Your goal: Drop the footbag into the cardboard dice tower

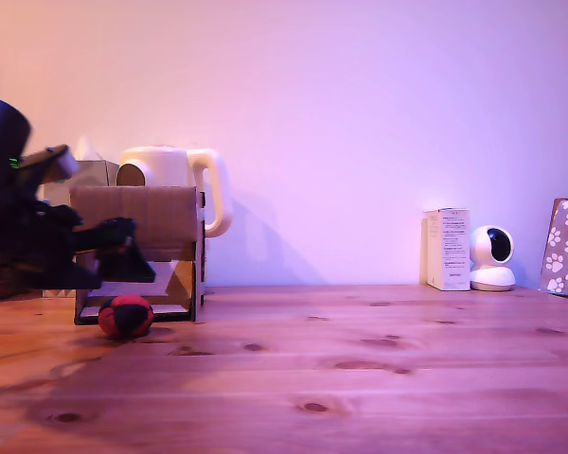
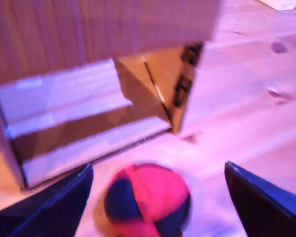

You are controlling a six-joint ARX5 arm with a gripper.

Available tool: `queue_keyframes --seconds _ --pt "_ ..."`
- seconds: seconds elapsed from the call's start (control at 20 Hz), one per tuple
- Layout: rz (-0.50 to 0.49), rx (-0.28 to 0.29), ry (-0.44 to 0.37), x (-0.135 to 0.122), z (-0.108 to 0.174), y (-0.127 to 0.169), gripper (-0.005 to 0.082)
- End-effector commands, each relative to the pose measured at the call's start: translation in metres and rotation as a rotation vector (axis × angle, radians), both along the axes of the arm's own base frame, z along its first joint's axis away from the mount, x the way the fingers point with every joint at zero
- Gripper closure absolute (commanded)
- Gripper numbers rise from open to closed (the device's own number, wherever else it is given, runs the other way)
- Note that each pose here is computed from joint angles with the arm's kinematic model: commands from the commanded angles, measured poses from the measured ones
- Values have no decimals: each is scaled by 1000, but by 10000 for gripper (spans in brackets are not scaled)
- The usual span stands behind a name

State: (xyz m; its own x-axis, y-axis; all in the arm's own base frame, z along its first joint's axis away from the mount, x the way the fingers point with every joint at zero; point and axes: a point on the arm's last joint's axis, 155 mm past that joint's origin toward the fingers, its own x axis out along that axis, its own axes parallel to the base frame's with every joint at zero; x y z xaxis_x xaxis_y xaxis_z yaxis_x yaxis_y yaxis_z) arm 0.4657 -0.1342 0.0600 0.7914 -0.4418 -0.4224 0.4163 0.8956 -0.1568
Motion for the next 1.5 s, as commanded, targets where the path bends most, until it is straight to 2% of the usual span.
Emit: queue_keyframes --seconds 0.0,0.3,0.35,0.4,0.55,0.6,0.8,1.2,1.45 --pt "-3 16 59 0 -24 -1 -6" --pt "-4 34 170 6 -60 -2 -5" --pt "-3 37 178 5 -61 -2 22" --pt "-2 37 178 5 -61 -1 102" --pt "-12 43 174 5 -61 -3 547" --pt "-15 45 178 4 -61 -4 627" --pt "-16 49 205 -2 -53 -4 647" --pt "-9 47 298 -38 -3 2 647" --pt "-7 35 241 -51 47 4 647"
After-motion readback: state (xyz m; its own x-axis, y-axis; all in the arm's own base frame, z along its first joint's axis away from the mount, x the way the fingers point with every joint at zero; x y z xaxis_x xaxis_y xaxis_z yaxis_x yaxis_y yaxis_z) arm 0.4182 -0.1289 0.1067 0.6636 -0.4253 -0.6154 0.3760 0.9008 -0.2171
